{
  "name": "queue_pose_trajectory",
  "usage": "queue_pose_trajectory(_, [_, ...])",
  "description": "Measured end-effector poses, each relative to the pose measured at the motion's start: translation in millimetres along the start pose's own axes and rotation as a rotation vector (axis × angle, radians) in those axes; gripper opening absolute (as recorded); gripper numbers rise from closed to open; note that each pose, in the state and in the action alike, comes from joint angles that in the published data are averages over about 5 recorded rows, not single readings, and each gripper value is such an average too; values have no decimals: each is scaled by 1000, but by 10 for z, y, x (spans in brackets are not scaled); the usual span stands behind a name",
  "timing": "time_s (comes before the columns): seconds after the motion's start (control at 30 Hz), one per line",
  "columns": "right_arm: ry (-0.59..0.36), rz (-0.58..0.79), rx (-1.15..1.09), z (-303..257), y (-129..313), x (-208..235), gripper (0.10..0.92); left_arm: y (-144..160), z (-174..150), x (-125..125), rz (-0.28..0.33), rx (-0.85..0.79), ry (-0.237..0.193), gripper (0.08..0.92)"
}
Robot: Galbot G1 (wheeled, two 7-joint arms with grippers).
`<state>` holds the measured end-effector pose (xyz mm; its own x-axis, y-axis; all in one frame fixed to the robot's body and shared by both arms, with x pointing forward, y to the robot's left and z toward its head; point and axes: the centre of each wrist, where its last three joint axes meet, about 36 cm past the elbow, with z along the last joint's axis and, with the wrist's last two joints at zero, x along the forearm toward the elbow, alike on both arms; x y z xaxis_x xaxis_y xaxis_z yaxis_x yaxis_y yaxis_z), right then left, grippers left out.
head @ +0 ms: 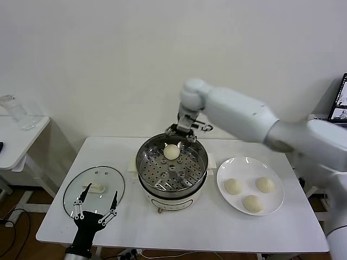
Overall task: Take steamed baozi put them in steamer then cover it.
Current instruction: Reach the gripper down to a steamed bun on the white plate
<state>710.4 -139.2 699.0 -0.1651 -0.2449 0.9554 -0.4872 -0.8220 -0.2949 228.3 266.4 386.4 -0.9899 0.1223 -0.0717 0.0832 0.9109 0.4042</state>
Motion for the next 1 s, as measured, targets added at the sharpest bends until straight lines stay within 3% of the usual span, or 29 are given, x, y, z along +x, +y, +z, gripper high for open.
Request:
queue_pose_trajectory(0.17, [-7, 2, -263, 353, 539, 305, 823, -21, 16, -12, 8, 4, 0, 823])
queue_pose_trajectory(0.33, [-23, -26, -484, 581, 1142, 269, 823, -36, 14, -40, 12, 10, -6, 823])
queue_pose_trajectory(0.6, [-62, -91, -710, 616, 1887, -245, 823, -56, 29, -82, 9, 17, -7, 823])
queue_pose_trajectory(1.0, [-67, -163, -850, 512, 2451, -976, 823, -47, 52, -87, -1, 16, -3, 823])
